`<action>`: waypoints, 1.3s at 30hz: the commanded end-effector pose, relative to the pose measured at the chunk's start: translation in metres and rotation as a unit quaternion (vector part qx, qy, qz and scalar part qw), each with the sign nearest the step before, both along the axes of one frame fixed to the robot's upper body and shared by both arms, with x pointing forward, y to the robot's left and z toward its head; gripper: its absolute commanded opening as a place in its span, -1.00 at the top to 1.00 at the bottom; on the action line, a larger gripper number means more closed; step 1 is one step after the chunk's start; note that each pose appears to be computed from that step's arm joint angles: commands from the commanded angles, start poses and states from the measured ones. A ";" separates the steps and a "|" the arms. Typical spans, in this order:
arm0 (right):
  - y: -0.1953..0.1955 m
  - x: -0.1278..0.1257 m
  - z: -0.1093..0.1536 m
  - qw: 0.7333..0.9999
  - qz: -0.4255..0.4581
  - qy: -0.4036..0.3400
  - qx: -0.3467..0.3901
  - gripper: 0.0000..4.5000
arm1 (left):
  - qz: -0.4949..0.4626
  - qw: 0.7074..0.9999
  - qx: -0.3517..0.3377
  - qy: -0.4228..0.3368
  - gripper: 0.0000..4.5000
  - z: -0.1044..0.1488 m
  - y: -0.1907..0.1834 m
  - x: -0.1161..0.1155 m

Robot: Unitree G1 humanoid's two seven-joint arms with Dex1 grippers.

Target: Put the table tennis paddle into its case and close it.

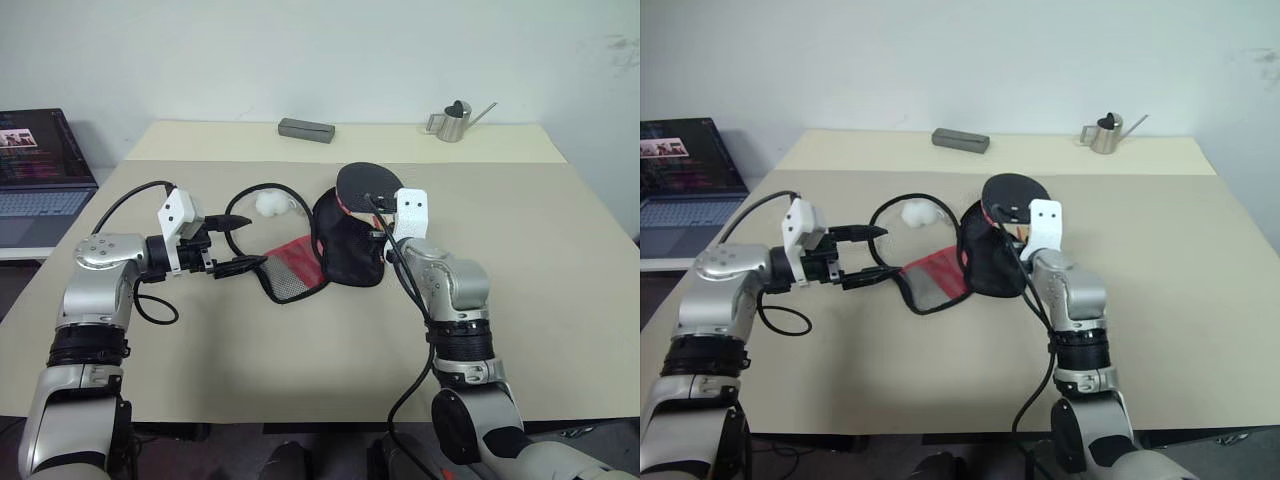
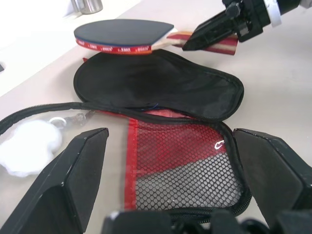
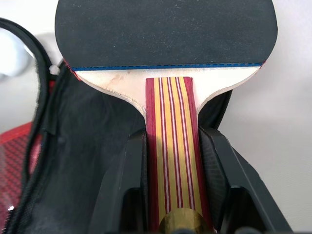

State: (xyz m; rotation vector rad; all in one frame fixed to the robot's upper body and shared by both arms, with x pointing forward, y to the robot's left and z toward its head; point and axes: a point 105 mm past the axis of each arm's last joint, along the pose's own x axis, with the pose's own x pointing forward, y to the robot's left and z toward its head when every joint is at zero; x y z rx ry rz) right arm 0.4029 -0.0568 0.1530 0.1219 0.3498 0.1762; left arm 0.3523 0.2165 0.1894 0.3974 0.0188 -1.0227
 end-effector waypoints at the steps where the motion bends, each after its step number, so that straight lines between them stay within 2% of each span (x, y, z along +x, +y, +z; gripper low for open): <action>1: 0.043 -0.008 0.031 0.997 0.047 -0.049 0.037 0.51 | -0.001 0.999 0.001 -0.043 -1.00 0.023 0.001 0.000; 10: 0.066 -0.017 0.033 0.994 0.093 -0.052 0.026 0.51 | -0.011 0.999 0.000 -0.050 -1.00 0.026 -0.006 0.003; 21: 0.057 -0.026 0.025 0.988 0.147 -0.040 0.003 0.51 | -0.017 0.999 0.004 -0.047 -1.00 0.030 -0.002 -0.002; 33: 0.040 -0.009 -0.005 0.995 0.093 -0.019 -0.014 0.51 | -0.015 0.999 0.016 -0.043 -1.00 0.032 0.001 -0.001; 39: 0.037 -0.001 -0.012 0.997 0.074 -0.022 -0.024 0.51 | -0.013 0.999 0.014 -0.044 -1.00 0.030 0.001 -0.002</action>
